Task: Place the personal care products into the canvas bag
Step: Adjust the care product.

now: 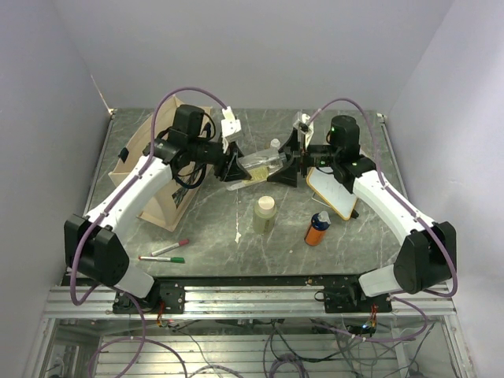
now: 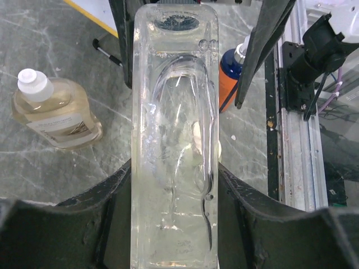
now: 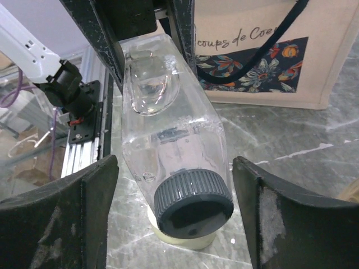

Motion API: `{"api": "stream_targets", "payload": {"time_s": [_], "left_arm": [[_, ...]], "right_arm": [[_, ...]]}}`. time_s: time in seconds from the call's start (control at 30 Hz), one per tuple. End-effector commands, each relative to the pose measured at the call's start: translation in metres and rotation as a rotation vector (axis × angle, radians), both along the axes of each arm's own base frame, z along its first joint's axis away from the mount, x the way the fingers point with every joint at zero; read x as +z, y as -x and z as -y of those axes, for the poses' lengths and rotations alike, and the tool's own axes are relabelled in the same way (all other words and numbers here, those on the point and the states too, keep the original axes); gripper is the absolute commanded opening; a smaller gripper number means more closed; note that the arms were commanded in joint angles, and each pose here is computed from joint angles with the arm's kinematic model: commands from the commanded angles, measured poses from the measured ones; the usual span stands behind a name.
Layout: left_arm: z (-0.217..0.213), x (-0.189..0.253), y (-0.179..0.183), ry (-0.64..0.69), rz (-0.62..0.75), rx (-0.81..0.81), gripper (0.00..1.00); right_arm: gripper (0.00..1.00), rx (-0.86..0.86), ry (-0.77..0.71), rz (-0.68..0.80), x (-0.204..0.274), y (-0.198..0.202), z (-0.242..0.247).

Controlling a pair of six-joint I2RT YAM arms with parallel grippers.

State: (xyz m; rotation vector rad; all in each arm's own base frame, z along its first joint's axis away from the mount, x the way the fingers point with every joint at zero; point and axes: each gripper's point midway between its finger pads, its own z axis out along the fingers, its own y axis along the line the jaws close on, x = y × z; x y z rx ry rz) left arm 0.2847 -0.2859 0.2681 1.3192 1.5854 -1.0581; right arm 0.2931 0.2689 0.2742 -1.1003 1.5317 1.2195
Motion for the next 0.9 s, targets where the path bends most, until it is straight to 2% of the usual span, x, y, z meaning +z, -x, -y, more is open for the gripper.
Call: {"api": "stream_targets", "payload": {"time_s": [0.0, 0.13, 0.17, 0.2, 0.23, 0.27, 0.33, 0.47, 0.53, 0.6, 0.87], "left_arm": [[0.01, 0.054, 0.013, 0.154, 0.134, -0.084, 0.07], [0.011, 0.046, 0.009, 0.152, 0.123, -0.07, 0.07], [0.011, 0.042, 0.008, 0.148, 0.115, -0.067, 0.07], [0.011, 0.037, 0.007, 0.141, 0.107, -0.062, 0.07], [0.011, 0.033, 0.005, 0.135, 0.101, -0.057, 0.07], [0.011, 0.03, 0.003, 0.128, 0.097, -0.051, 0.08], [0.01, 0.025, -0.002, 0.11, 0.093, -0.031, 0.19], [-0.005, 0.026, -0.02, 0.033, 0.133, 0.078, 0.58], [-0.017, 0.026, -0.031, -0.023, 0.17, 0.16, 0.7], [-0.029, 0.028, -0.041, -0.075, 0.215, 0.243, 0.98], [-0.081, 0.048, -0.054, -0.218, 0.325, 0.514, 0.99]], "right_arm": [[0.75, 0.043, -0.067, 0.009, 0.011, 0.006, -0.003], [0.51, 0.06, -0.105, -0.017, 0.019, 0.007, -0.006], [0.4, 0.062, -0.11, -0.022, 0.02, 0.007, -0.006], [0.2, 0.057, -0.114, -0.025, 0.021, 0.005, -0.007], [0.04, 0.046, -0.116, -0.033, 0.021, 0.003, -0.007], [0.0, 0.035, -0.116, -0.038, 0.021, 0.001, -0.008], [0.0, 0.01, -0.099, -0.041, 0.019, -0.006, -0.007], [0.0, -0.071, -0.038, -0.018, 0.018, -0.025, -0.002], [0.0, -0.121, -0.02, -0.015, 0.019, -0.036, 0.001], [0.0, -0.156, -0.001, -0.012, 0.018, -0.044, 0.003], [0.0, -0.287, 0.153, 0.003, 0.004, -0.076, 0.012]]}}
